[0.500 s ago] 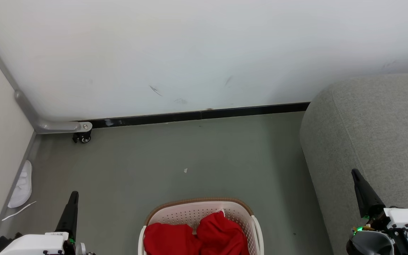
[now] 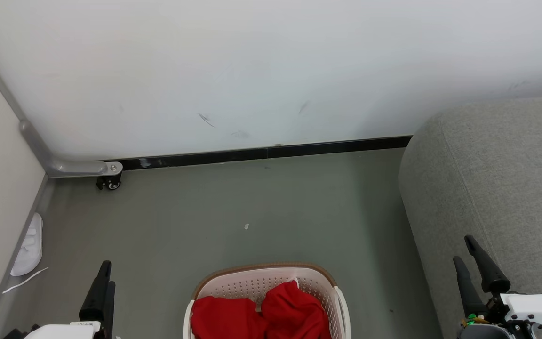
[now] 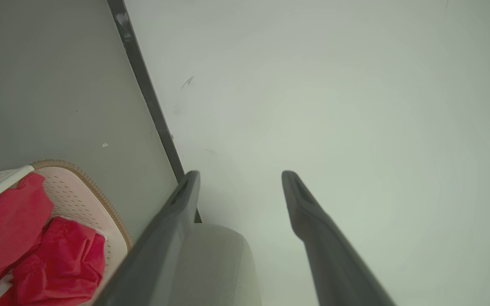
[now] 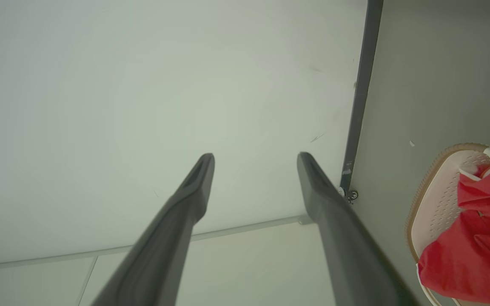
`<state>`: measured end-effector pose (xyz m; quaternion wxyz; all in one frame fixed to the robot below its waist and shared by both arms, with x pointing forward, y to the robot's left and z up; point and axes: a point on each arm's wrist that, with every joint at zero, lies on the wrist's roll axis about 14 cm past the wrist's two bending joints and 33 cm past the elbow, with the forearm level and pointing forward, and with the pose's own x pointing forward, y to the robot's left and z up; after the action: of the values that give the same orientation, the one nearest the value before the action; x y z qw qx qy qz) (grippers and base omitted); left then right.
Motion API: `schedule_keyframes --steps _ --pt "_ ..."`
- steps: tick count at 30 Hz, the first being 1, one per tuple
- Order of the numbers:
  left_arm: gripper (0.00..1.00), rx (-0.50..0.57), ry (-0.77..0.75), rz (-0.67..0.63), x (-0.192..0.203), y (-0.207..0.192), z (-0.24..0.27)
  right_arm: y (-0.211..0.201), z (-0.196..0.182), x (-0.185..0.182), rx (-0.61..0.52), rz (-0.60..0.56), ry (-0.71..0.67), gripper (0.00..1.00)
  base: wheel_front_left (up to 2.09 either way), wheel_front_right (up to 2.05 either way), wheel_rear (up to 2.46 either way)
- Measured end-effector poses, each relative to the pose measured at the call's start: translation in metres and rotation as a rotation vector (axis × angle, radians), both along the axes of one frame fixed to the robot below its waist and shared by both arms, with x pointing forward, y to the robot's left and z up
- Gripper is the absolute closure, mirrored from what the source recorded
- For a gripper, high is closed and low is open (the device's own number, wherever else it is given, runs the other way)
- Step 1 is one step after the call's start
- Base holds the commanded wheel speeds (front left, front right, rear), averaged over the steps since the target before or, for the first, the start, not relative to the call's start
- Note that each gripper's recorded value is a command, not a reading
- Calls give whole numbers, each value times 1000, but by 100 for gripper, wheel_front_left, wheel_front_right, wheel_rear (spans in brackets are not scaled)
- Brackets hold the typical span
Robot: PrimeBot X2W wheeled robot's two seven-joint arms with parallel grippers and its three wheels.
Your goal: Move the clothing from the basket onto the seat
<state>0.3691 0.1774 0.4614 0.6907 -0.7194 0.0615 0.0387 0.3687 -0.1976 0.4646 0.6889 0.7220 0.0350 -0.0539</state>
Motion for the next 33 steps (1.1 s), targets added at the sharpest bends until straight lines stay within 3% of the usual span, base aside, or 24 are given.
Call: schedule_keyframes --steps 17,33 --pt "0 26 -43 50 5 7 14 -1 12 5 2 -16 -38 0 0 0 0" --pt "0 217 -94 27 15 6 30 1 34 18 -192 4 -100 0 0 0 0"
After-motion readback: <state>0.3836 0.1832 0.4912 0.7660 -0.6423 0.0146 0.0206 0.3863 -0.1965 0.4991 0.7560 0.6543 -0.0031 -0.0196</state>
